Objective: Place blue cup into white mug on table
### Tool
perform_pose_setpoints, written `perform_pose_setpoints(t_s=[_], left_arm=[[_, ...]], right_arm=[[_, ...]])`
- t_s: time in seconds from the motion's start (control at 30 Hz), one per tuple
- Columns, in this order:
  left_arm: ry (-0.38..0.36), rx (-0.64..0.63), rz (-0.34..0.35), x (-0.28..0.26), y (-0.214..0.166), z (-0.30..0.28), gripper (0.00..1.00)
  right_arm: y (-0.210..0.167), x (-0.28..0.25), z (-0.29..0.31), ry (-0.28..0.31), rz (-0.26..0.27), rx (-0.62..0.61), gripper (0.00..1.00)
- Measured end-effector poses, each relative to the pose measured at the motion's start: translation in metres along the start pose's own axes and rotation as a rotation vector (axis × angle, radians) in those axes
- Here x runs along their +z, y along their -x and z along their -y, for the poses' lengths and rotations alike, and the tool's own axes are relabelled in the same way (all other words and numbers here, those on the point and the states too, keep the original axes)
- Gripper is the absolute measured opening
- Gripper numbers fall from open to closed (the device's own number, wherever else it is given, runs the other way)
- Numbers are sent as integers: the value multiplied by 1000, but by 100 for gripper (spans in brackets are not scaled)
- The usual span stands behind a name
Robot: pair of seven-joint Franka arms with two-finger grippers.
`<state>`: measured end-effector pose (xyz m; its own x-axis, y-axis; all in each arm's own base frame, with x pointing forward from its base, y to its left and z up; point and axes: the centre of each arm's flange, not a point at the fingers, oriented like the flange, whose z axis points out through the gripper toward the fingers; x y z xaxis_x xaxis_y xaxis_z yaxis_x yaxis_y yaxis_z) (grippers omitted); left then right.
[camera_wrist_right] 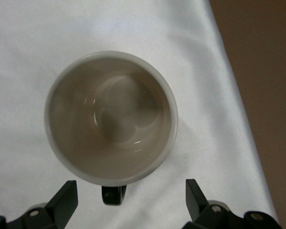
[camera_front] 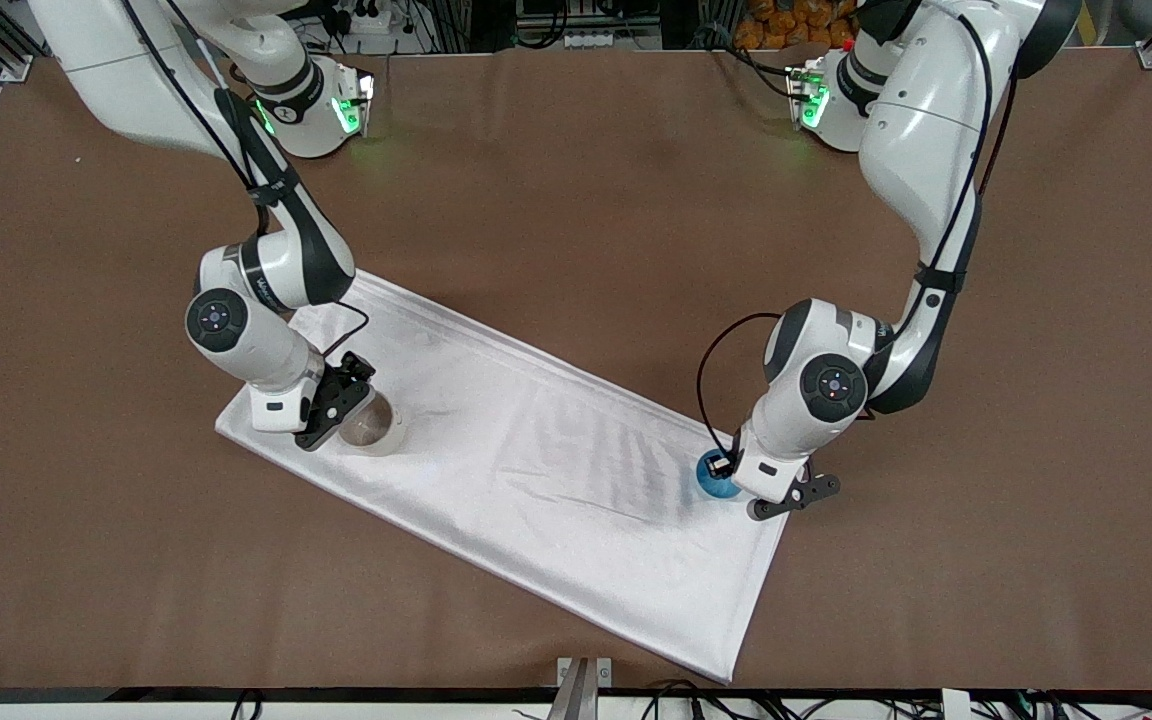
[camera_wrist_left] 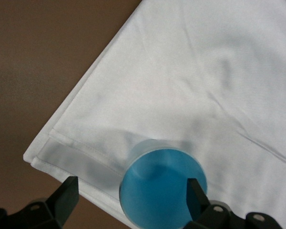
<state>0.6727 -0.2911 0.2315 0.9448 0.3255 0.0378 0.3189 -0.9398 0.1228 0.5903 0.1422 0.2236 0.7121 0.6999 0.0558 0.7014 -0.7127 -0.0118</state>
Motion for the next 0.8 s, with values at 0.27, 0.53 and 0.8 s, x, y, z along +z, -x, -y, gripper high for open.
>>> perform_pose_setpoints(t_s=[0.27,0.53,0.8], left_arm=[[2,-9,-9,-3,-5,2,4],[6,-15,-18,-12,-11,3,4],[-37,-13,33,-42,-7,3,4]], right_arm=[[0,10,1,-4,2,2,79],[-1,11,1,-5,2,15,41],[-2,9,1,-5,3,21,8]])
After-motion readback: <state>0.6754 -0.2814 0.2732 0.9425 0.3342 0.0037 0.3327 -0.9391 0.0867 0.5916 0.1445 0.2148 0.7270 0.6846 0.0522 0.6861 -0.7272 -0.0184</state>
